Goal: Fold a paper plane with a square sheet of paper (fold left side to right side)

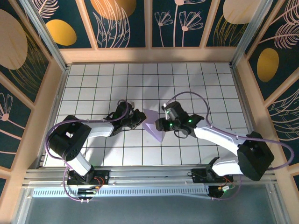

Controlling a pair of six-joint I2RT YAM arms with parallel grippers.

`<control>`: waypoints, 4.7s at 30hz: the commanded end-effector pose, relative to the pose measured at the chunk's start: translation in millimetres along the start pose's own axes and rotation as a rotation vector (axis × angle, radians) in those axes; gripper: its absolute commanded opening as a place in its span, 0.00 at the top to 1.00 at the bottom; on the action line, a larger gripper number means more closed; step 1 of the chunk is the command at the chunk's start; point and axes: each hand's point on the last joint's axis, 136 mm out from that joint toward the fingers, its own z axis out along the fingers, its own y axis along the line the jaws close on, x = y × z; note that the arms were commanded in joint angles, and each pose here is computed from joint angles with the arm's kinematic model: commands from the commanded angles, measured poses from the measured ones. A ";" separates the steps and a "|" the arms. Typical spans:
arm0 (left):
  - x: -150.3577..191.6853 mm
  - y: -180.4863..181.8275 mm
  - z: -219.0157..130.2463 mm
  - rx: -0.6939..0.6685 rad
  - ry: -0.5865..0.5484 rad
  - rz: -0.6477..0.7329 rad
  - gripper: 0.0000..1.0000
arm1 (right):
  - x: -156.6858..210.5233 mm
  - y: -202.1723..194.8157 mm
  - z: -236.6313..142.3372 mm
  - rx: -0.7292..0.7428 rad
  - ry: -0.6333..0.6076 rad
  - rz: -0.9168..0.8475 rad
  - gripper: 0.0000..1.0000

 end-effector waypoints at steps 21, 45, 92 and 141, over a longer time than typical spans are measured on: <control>1.6 -5.1 2.4 0.001 -0.007 -0.031 0.99 | 40.3 2.9 54.0 0.342 0.096 -0.206 0.60; 0.8 -3.4 2.3 -0.021 -0.011 -0.017 0.98 | 48.7 -5.4 59.5 0.436 0.104 -0.283 0.73; -11.5 25.5 -67.0 -0.088 0.007 0.135 0.52 | 51.2 16.1 53.8 -0.117 0.237 -0.113 1.00; 34.7 29.7 17.9 -0.151 0.217 0.132 0.61 | 71.6 -1.7 67.0 -0.222 0.290 0.002 1.00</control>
